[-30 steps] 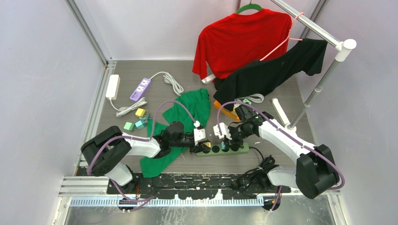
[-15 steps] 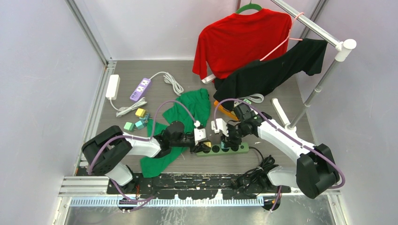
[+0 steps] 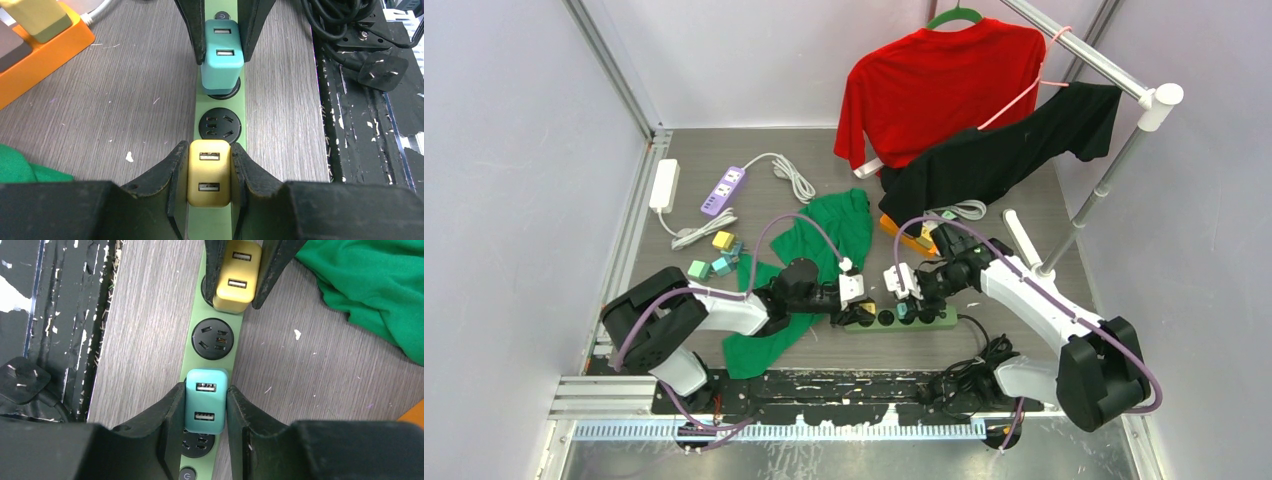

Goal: Pull the plug off the socket
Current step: Remove the plug from the socket.

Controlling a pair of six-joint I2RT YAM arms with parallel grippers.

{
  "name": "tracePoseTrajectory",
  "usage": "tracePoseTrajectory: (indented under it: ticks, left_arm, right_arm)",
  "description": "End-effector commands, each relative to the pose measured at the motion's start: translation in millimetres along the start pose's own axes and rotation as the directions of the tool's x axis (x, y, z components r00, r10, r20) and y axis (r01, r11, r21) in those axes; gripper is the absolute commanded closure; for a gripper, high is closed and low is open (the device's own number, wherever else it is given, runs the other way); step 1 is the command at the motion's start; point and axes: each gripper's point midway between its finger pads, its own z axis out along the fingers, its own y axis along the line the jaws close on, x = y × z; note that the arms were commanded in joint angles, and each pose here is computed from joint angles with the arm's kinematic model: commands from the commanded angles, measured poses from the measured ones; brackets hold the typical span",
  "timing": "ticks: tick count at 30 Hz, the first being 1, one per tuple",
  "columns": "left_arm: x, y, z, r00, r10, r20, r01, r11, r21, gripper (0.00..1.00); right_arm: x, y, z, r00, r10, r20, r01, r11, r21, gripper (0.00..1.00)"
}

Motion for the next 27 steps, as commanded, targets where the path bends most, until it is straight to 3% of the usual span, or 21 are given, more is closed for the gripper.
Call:
tracePoseTrajectory:
  ticks: [1,9,18,21,27]
  left_arm:
    - [57,6,-12,0.981,-0.063,-0.182,0.051,0.996,-0.071,1.00]
    - [33,11,-14,0.988,-0.095,-0.121,0.082,0.990,-0.112,0.94]
    - [-18,18,-26,0.985,-0.171,0.022,0.172,0.969,-0.179,0.46]
    - [-30,17,-33,0.981,-0.182,0.062,0.191,0.963,-0.192,0.37]
    - [-54,12,-53,0.963,-0.249,0.108,0.267,0.938,-0.219,0.30]
  right_arm:
    - [-37,19,4,0.983,0.134,0.130,-0.122,0.988,-0.091,0.99]
    - [-60,-1,-20,0.957,0.239,0.162,-0.240,0.971,-0.016,0.99]
    - [-73,-13,-29,0.873,0.447,0.194,-0.452,0.892,-0.024,0.99]
    - [-74,-20,-30,0.833,0.521,0.187,-0.526,0.850,-0.022,0.99]
    - [-74,-32,-32,0.747,0.637,0.189,-0.645,0.763,-0.023,0.99]
